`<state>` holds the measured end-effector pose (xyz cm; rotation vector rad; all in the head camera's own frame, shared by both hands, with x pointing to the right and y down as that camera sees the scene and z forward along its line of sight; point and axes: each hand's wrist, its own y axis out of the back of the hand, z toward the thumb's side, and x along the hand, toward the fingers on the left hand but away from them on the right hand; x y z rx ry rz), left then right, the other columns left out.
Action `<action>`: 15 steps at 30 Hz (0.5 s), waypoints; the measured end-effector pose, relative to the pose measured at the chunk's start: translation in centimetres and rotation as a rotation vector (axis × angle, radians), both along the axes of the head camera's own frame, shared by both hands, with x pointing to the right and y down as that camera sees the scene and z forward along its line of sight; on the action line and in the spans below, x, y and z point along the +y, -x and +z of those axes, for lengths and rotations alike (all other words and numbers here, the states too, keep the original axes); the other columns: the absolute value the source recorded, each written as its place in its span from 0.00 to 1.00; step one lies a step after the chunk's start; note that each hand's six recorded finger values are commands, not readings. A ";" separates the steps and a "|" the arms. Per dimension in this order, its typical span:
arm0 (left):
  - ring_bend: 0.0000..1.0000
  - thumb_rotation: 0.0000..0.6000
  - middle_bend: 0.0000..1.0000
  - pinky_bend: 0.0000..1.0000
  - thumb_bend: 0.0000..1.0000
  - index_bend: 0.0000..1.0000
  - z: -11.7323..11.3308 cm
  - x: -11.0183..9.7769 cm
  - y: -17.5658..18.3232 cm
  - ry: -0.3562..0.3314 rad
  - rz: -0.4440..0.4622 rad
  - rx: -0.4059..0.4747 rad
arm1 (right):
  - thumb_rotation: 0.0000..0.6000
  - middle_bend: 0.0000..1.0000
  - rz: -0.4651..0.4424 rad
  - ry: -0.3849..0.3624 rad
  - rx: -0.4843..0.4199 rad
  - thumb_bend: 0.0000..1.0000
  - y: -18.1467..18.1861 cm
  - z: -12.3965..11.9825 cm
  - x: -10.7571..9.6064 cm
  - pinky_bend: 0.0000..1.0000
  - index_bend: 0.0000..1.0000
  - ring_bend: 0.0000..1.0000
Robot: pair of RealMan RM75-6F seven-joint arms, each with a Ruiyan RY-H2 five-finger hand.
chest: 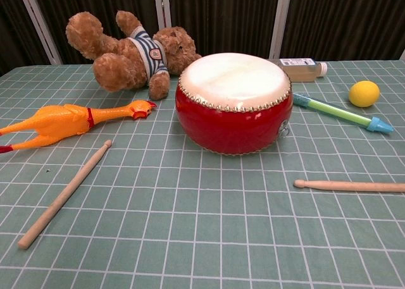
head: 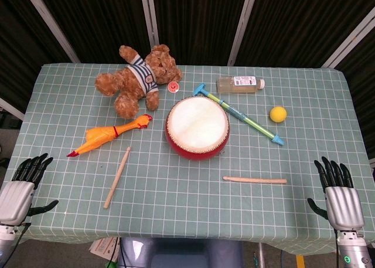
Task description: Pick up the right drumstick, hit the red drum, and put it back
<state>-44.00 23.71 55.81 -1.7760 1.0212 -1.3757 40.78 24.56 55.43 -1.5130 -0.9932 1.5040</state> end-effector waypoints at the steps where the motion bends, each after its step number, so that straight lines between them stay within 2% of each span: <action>1: 0.00 1.00 0.00 0.00 0.00 0.00 0.0 0.0 0.0 0.000 -0.001 -0.001 | 1.00 0.00 0.000 0.002 0.000 0.25 0.0 0.0 0.0 0.04 0.00 0.00; 7: 0.00 1.00 0.00 0.00 0.00 0.00 0.0 0.0 0.0 0.001 0.001 -0.001 | 1.00 0.00 -0.003 0.013 -0.005 0.25 0.3 0.3 -0.2 0.04 0.00 0.00; 9: 0.00 1.00 0.00 0.00 0.00 0.00 0.0 0.0 0.0 -0.001 0.002 0.000 | 1.00 0.01 -0.008 0.020 -0.008 0.25 0.6 0.5 -0.3 0.04 0.00 0.03; 10: 0.00 1.00 0.00 0.00 0.00 0.00 0.0 0.0 0.0 -0.001 0.002 0.001 | 1.00 0.06 -0.009 0.023 -0.009 0.25 0.8 0.5 -0.4 0.05 0.00 0.09; 12: 0.00 1.00 0.00 0.00 0.00 0.00 0.0 0.0 -0.1 0.001 0.003 0.003 | 1.00 0.25 -0.012 0.027 -0.010 0.25 1.2 0.7 -0.8 0.13 0.00 0.28; 14: 0.00 1.00 0.00 0.00 0.00 0.00 0.1 0.0 -0.1 0.004 0.003 0.005 | 1.00 0.54 -0.017 0.028 -0.006 0.25 1.6 0.9 -1.3 0.35 0.04 0.57; 15: 0.00 1.00 0.00 0.00 0.00 0.00 0.1 0.0 -0.1 0.006 0.003 0.006 | 1.00 0.61 -0.020 0.026 -0.003 0.25 1.8 1.0 -1.6 0.43 0.08 0.65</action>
